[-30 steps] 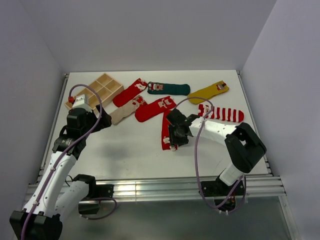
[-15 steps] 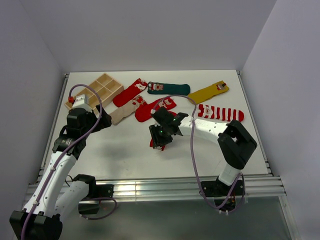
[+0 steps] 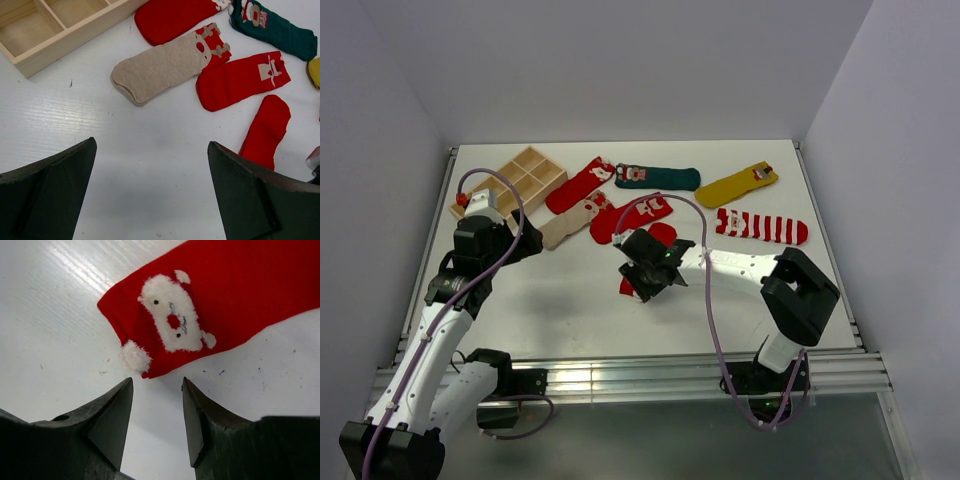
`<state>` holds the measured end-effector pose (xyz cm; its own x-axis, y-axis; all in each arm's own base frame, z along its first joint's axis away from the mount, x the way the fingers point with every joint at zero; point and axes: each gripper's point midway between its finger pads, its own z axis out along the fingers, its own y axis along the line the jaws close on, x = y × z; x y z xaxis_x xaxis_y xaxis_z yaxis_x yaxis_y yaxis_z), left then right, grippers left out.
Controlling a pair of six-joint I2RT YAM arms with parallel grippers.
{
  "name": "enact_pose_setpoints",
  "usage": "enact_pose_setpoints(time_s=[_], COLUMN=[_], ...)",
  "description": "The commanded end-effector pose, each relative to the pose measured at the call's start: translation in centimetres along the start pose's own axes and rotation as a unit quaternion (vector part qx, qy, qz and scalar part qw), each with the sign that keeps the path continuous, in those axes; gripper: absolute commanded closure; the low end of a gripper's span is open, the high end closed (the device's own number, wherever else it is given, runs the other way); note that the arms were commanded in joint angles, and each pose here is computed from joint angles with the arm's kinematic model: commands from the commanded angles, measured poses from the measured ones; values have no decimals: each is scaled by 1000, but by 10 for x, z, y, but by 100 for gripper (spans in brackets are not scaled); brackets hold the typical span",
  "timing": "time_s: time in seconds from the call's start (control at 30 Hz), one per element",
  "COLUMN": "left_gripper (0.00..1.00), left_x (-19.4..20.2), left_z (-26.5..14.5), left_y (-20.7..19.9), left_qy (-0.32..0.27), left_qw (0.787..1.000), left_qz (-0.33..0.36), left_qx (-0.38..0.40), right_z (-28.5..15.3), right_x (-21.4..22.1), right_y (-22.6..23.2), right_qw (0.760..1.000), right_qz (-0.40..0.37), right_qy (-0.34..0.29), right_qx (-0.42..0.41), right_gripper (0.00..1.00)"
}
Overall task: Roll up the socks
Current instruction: Roll the sock at the center of the board.
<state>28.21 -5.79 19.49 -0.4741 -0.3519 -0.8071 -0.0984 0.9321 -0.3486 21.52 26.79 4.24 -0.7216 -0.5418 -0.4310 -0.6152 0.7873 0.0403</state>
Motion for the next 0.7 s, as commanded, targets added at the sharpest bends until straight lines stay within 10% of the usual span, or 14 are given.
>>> enact_pose_setpoints(time_s=[0.0, 0.67], left_gripper=[0, 1], left_x=[-5, -4], left_z=[1, 1], left_y=[1, 0], left_qy=[-13, -10], left_qw=[1000, 1000], left_qz=[-5, -4], left_qx=[-3, -2], right_z=[-9, 23], right_x=[-21, -3], right_y=[2, 16], right_qw=[996, 985], right_qz=[-73, -172], right_qy=[-49, -5], right_qx=[19, 28], right_gripper=[48, 45])
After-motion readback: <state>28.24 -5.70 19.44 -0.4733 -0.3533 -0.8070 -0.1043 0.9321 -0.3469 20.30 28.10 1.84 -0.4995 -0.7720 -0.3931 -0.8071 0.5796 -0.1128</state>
